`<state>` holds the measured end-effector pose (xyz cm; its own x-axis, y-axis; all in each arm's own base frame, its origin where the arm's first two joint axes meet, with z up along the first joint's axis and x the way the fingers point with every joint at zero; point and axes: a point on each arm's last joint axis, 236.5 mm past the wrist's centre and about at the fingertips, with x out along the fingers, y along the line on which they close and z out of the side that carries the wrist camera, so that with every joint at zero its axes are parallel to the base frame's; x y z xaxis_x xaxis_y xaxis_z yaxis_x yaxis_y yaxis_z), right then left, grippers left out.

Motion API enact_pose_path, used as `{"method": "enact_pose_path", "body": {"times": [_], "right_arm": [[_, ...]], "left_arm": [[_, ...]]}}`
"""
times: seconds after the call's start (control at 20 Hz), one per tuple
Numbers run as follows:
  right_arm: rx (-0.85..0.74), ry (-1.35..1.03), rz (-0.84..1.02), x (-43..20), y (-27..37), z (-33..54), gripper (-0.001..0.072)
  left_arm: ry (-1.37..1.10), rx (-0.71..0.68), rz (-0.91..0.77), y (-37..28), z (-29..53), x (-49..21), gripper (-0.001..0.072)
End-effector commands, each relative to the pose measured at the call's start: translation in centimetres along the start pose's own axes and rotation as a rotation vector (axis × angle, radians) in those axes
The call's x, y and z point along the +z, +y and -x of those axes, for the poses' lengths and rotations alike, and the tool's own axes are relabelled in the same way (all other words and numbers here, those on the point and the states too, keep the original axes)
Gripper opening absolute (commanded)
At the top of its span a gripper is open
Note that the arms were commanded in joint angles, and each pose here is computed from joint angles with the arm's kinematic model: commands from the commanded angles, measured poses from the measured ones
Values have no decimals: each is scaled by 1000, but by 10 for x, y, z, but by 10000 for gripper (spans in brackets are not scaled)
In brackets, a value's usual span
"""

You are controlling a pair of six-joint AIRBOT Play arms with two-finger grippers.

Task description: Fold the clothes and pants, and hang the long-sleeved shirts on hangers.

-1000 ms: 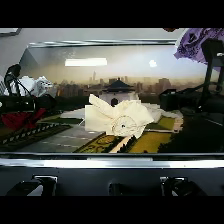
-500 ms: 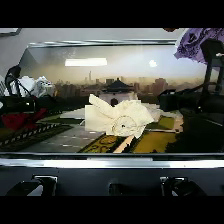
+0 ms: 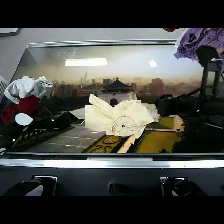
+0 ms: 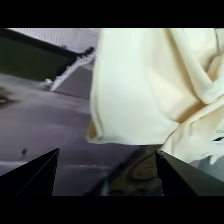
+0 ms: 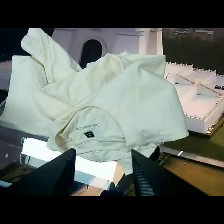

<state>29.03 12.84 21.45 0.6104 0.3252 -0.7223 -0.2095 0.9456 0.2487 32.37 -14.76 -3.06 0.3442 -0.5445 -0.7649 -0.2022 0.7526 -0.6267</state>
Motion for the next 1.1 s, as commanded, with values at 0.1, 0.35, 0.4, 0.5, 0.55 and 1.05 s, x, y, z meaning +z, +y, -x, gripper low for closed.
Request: {"method": "enact_pose_path", "body": {"times": [0.1,0.35,0.4,0.5,0.55,1.05], "right_arm": [[19,4,-22,-1,5,1,422],[20,4,-23,-1,5,1,422],[20,4,-24,-1,5,1,422],[21,-2,-24,0,5,1,421],[24,-12,-24,3,6,1,421],[93,-53,-167,14,21,2,427]], "left_arm": [[71,-18,61,4,-56,-16,717],[84,-12,67,4,-66,-11,717],[85,-14,65,2,-66,-10,715],[95,-18,65,-1,-69,-13,715],[107,-15,62,-1,-72,-17,714],[194,-26,25,-13,-85,-43,19]]}}
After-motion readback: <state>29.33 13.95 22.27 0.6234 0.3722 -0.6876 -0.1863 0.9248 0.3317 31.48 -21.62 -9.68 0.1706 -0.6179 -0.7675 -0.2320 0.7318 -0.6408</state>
